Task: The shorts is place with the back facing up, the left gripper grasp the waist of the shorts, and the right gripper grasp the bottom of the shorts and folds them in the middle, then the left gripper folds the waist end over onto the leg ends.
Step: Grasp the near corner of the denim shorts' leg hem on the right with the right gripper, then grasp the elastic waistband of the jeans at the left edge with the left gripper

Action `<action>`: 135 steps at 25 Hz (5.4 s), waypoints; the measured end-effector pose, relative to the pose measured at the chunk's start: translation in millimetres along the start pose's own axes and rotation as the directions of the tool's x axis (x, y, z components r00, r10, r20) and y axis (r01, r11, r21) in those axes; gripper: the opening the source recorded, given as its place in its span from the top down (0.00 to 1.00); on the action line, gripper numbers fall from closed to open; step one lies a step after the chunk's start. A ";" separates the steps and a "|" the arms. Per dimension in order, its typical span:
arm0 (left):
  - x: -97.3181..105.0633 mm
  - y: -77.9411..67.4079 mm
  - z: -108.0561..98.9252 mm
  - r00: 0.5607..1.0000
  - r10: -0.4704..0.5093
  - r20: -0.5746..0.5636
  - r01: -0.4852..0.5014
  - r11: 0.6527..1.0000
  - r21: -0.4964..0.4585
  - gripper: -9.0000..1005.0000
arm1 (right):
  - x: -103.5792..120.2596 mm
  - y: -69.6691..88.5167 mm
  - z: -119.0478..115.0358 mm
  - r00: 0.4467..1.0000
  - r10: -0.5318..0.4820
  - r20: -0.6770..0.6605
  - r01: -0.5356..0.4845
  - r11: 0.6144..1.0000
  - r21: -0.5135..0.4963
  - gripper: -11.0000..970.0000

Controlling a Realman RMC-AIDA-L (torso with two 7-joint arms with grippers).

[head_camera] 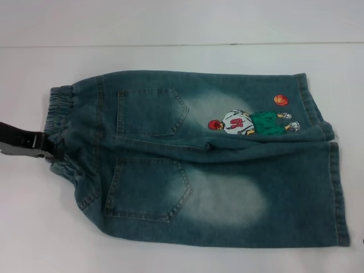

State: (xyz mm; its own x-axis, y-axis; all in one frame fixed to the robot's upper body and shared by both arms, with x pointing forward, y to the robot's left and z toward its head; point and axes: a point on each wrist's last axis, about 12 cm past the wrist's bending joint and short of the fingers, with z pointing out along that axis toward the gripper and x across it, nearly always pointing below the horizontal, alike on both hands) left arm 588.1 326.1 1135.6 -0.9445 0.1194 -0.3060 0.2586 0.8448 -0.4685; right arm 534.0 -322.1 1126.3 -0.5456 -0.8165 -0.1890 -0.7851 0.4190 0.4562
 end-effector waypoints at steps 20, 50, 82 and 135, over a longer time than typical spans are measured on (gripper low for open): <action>-1.0 -1.0 1.2 1.000 0.009 -0.002 -0.009 1.000 0.002 0.95 | -20.1 -2.9 7.1 0.997 0.005 -0.082 -0.002 0.999 0.038 0.20; -0.8 -1.6 2.3 1.000 0.014 -0.006 -0.014 1.000 0.003 0.95 | -37.1 -5.1 18.1 0.990 -0.006 -0.139 0.016 0.997 0.070 0.24; 1.6 -0.4 3.5 1.000 0.019 -0.009 -0.019 1.000 0.004 0.96 | -62.7 -3.6 18.3 0.994 -0.093 -0.056 0.097 0.993 0.061 0.29; -21.6 17.5 -32.9 0.968 -0.052 0.247 0.047 0.999 0.024 0.95 | -2.4 -49.0 5.5 0.585 0.022 0.811 -0.275 0.946 0.172 0.96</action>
State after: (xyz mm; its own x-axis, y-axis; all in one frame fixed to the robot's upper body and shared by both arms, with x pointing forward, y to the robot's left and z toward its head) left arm 606.4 355.4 1161.2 -0.8772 -0.0571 -0.4768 0.2187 0.8365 -0.5024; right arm 572.1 -338.4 1099.6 -0.5744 -0.1461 -0.8054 -0.6433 0.6890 0.3338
